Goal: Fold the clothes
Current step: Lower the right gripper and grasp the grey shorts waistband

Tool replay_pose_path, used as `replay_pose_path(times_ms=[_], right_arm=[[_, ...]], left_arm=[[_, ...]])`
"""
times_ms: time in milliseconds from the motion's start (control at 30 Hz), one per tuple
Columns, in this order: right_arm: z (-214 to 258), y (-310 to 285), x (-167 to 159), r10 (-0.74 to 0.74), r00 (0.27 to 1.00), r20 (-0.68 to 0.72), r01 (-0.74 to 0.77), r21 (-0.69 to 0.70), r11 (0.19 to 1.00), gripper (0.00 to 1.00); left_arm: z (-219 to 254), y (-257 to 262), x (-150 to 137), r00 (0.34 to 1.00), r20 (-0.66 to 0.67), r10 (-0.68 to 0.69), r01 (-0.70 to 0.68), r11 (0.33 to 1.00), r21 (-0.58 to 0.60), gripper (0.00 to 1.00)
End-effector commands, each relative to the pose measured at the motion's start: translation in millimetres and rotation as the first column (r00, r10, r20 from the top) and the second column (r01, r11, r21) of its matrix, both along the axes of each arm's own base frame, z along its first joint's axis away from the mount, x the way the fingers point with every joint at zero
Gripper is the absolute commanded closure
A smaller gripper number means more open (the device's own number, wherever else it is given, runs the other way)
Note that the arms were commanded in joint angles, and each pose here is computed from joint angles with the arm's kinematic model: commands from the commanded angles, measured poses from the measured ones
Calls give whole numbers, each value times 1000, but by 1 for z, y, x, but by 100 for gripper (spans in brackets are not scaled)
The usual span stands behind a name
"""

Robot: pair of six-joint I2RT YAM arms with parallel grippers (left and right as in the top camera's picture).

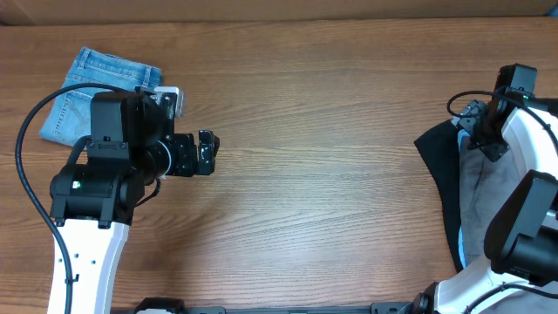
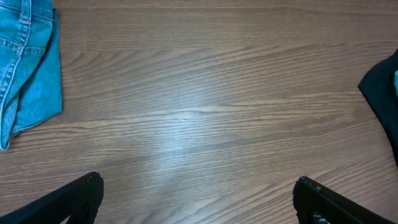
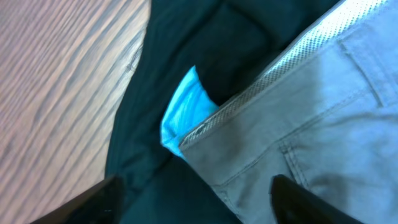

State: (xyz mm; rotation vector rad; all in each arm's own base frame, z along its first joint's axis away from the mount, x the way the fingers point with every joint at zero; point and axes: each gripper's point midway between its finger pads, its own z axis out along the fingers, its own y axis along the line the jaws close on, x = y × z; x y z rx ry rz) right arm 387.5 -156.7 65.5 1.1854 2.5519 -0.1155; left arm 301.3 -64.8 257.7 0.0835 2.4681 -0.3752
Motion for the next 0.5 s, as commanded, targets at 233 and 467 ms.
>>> replay_pose_path(times_ms=[233,467], right_arm=[[-2,-10,0,-46,999,19,47,-48,998,33],[-8,-8,-4,-56,998,0,56,-34,998,35]], left_arm=[[13,-2,3,999,42,-26,26,1000,5,0],[12,-2,3,999,40,-26,26,1000,5,0]])
